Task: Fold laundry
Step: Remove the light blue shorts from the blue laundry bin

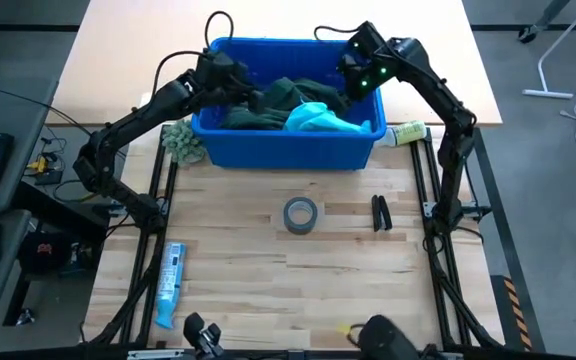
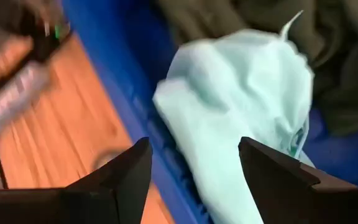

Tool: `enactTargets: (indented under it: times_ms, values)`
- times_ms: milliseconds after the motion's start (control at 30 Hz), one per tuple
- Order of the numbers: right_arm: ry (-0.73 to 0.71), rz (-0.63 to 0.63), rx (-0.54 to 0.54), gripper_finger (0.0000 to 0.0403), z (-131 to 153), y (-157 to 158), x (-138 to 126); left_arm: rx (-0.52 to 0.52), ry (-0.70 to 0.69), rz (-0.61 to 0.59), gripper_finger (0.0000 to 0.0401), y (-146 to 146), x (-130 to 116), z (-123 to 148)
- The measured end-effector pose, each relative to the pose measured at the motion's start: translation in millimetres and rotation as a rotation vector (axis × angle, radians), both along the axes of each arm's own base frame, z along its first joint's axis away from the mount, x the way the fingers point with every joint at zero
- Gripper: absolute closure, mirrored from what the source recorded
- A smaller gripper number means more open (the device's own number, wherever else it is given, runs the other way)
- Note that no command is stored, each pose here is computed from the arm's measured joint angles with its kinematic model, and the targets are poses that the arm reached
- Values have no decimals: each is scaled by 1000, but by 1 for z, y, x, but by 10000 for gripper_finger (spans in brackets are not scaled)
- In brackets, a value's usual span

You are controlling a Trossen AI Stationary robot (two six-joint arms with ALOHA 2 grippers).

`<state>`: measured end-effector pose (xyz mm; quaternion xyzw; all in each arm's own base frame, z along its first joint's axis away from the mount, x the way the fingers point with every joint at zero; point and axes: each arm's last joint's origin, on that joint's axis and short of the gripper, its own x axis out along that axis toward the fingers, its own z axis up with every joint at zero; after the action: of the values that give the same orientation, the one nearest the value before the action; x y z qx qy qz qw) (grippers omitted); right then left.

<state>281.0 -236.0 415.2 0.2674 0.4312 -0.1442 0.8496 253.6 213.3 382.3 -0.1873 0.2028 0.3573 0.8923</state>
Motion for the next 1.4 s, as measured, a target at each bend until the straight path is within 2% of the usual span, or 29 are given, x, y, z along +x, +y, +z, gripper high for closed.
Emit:
enactTargets:
  times_ms: [67, 200, 300, 400, 667, 800, 900, 967, 1000, 1100, 1133, 1267, 1400]
  values:
    - [75, 78, -49, 178, -3, 12, 4, 8, 28, -19, 158, -2, 1, -1]
    - [292, 191, -274, 178, -7, 32, 13, 20, 73, -42, 158, -5, 1, -4]
    - [294, 204, -359, 178, -5, 38, 22, 16, 79, -43, 158, -5, 1, -4]
    - [279, 211, -370, 178, -6, 40, 28, 16, 79, -43, 158, -5, 1, -4]
    - [332, 210, -318, 178, -29, 31, 44, 10, 88, -44, 158, -6, 1, -5]
    - [342, 211, -314, 179, -45, 23, 57, 8, 111, -54, 158, -6, 0, -7]
    - [412, 180, -324, 181, -62, 15, 66, 16, 131, -65, 158, -7, 0, -7]
    - [456, 159, -328, 204, -73, 10, 71, 19, 133, -65, 158, -7, -1, -7]
    - [461, 149, -322, 228, -77, 8, 73, 16, 131, -61, 158, -7, -1, -7]
    - [418, 137, -307, 352, -78, 7, 77, 13, 107, -33, 158, -6, 0, -6]
    - [387, 135, -303, 376, -74, 7, 77, 18, 96, -29, 158, -5, 0, -5]
    - [233, 65, -334, 397, -39, 15, 67, 66, 4, -7, 158, -8, -3, 9]
    - [-42, -16, -301, 402, 14, 30, 41, 181, -135, 10, 158, -15, -17, 39]
